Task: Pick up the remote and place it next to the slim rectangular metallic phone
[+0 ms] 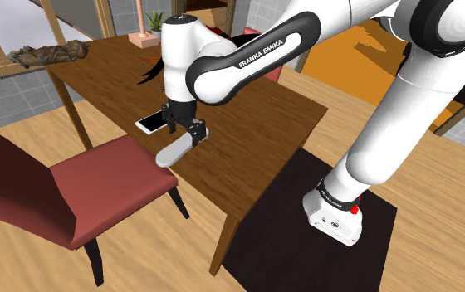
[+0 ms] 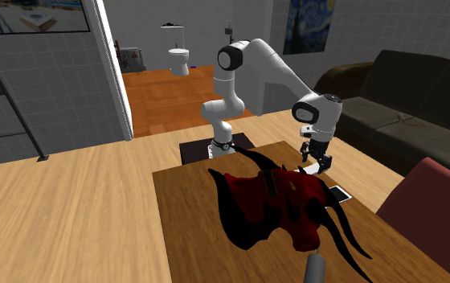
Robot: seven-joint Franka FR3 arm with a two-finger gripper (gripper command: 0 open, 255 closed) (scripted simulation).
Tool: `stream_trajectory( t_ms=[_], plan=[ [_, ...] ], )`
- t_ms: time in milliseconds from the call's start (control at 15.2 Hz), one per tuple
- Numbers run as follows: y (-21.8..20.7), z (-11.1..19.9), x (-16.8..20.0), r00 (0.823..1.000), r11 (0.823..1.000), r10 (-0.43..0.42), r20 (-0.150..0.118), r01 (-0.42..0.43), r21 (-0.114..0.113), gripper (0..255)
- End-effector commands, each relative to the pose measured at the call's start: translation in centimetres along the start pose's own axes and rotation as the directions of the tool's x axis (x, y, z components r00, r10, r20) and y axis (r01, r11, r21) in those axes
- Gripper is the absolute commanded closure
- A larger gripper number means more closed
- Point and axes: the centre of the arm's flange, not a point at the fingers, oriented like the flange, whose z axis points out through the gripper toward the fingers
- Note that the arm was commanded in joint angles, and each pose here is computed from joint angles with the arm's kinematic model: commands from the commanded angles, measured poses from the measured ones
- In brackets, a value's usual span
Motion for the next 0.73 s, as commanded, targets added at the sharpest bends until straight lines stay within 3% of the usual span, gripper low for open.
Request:
stream_trajectory(
  t_ms=[0, 132, 660],
  plan=[
    [0.1, -2.0, 0.0, 1.0, 1.0, 0.0, 0.0, 0.0, 0.0, 0],
    [0.1, -4.4, 0.0, 1.0, 1.0, 0.0, 0.0, 0.0, 0.0, 0],
    [0.1, -4.4, 0.0, 1.0, 1.0, 0.0, 0.0, 0.0, 0.0, 0]
  ],
)
